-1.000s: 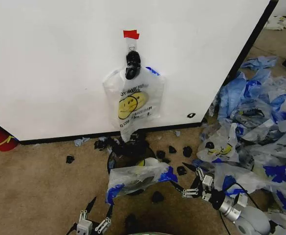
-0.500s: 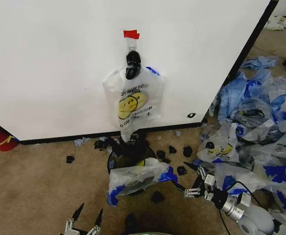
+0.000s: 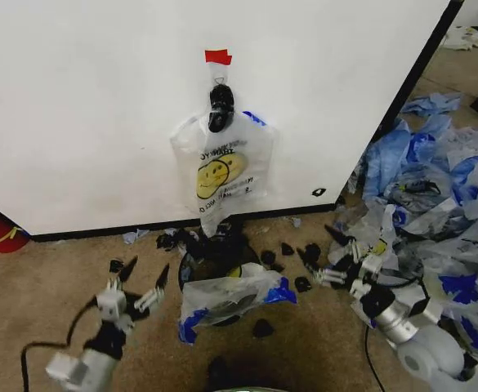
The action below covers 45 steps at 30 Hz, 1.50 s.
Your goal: Pick up the garbage bag from the wall and place it over the trash bin.
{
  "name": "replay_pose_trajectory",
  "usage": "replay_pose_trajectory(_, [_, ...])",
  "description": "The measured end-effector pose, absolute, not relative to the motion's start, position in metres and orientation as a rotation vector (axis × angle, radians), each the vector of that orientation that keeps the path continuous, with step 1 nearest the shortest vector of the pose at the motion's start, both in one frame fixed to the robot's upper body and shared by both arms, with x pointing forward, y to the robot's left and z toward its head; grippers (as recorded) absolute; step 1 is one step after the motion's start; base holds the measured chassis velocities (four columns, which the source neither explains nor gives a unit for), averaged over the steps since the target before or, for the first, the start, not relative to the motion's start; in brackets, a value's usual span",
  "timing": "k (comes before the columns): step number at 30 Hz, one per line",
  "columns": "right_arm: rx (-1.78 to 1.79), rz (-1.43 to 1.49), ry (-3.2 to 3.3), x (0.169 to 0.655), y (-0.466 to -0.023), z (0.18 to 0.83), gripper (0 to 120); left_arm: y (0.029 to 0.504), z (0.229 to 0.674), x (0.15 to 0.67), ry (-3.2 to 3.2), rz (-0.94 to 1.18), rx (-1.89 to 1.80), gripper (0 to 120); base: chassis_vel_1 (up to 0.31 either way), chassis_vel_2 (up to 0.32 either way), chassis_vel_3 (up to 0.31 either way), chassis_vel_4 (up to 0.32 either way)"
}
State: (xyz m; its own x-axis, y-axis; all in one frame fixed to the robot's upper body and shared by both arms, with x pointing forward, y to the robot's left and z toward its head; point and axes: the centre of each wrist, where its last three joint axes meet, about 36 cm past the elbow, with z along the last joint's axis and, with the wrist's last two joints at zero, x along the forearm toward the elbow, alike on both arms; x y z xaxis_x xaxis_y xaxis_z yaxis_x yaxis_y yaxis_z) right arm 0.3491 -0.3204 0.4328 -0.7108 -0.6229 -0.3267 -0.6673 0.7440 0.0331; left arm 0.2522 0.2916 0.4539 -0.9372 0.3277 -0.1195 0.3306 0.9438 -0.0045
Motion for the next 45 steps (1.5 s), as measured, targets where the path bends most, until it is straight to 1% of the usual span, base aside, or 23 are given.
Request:
replay_pose_trajectory(1, [-0.995,0.207,2.642,0.351,-0.322,0.440,100,0.292,0.461,0.258,2.968,-0.019,0.543,84,0.000,0.000,0.000,0.000])
replay_pose_trajectory(6, [-0.858,0.154,2.662,0.339,-0.345,0.463,100,0.294,0.485,0.297,2.929,0.113,0.717,95,0.000,0.000,0.000,0.000])
replay_pose_trajectory(7, [-0.858,0.154,2.662,0.339,-0.345,0.463,100,0.294,0.485,0.297,2.929,0.113,0.717,95,0.000,0.000,0.000,0.000])
replay_pose_trajectory(10, [-0.764,0.149,2.701,0.318,-0.356,0.460,100,0.303,0.494,0.316,2.956,0.171,0.810,97,0.000,0.000,0.000,0.000])
replay_pose_trajectory(12, [-0.693,0.168,2.720,0.303,-0.358,0.455,100,0.311,0.493,0.321,2.979,0.211,0.898,98,0.000,0.000,0.000,0.000])
replay_pose_trajectory(19, [-0.570,0.195,2.739,0.273,-0.353,0.444,100,0.319,0.484,0.326,3.028,0.233,1.043,100,0.000,0.000,0.000,0.000])
replay_pose_trajectory(24, [-0.538,0.180,2.744,0.265,-0.354,0.443,100,0.318,0.475,0.340,3.026,0.235,1.021,100,0.000,0.000,0.000,0.000])
replay_pose_trajectory(27, [-0.514,0.159,2.747,0.262,-0.360,0.446,100,0.318,0.475,0.358,2.996,0.271,0.969,100,0.000,0.000,0.000,0.000])
replay_pose_trajectory(30, [-0.502,0.145,2.750,0.261,-0.363,0.447,100,0.317,0.476,0.365,2.987,0.314,0.959,100,0.000,0.000,0.000,0.000])
replay_pose_trajectory(37, [-0.483,0.119,2.753,0.258,-0.370,0.449,100,0.303,0.497,0.377,3.049,0.365,1.069,100,0.000,0.000,0.000,0.000])
replay_pose_trajectory(41, [-0.474,0.115,2.759,0.257,-0.372,0.447,100,0.278,0.507,0.395,3.098,0.353,1.125,100,0.000,0.000,0.000,0.000])
replay_pose_trajectory(45, [-0.466,0.111,2.765,0.254,-0.374,0.446,100,0.260,0.521,0.407,3.111,0.416,1.150,100,0.000,0.000,0.000,0.000])
